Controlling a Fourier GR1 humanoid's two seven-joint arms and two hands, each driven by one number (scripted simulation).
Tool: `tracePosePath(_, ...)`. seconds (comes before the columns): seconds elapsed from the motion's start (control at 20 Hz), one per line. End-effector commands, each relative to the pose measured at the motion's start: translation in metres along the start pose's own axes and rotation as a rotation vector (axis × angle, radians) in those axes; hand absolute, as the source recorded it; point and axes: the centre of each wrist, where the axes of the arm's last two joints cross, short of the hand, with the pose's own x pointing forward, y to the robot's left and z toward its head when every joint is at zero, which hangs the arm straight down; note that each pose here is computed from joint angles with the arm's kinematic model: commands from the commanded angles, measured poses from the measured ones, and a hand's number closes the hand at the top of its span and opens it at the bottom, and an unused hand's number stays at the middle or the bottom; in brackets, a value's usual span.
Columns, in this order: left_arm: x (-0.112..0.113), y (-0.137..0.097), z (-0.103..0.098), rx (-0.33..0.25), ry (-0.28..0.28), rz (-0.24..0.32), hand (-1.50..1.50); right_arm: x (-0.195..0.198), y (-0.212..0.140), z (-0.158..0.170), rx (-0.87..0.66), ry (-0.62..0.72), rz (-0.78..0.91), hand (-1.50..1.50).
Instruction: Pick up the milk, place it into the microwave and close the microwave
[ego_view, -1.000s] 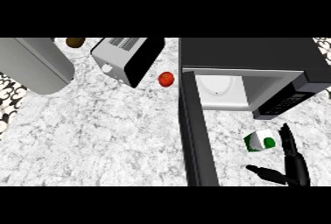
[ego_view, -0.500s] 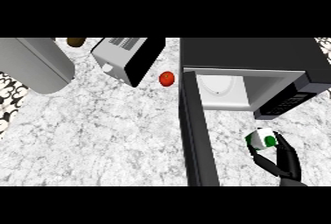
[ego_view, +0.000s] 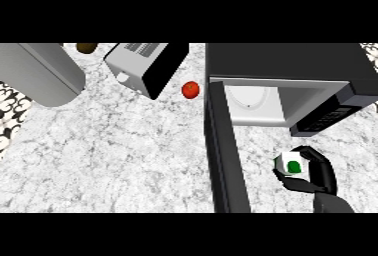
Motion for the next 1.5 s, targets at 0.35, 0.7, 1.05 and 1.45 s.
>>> tracePosePath(0.35, 0.030, -0.005, -0.007, -0.022, -0.092, 0.087, -1.50, 0.005, 0.012, -0.017, 0.213, -0.103, -0.101, 1.50)
tracePosePath(0.7, 0.027, 0.002, -0.002, 0.003, -0.079, 0.064, -1.50, 0.024, 0.039, -0.058, 0.254, -0.135, -0.030, 1.50)
tracePosePath(1.05, 0.021, -0.001, -0.003, 0.017, -0.063, 0.071, -1.50, 0.057, 0.052, -0.110, 0.243, -0.187, -0.001, 1.50)
tracePosePath(1.45, 0.022, 0.003, -0.012, -0.019, -0.075, 0.044, -1.50, 0.094, 0.050, -0.160, 0.235, -0.170, 0.063, 1.50)
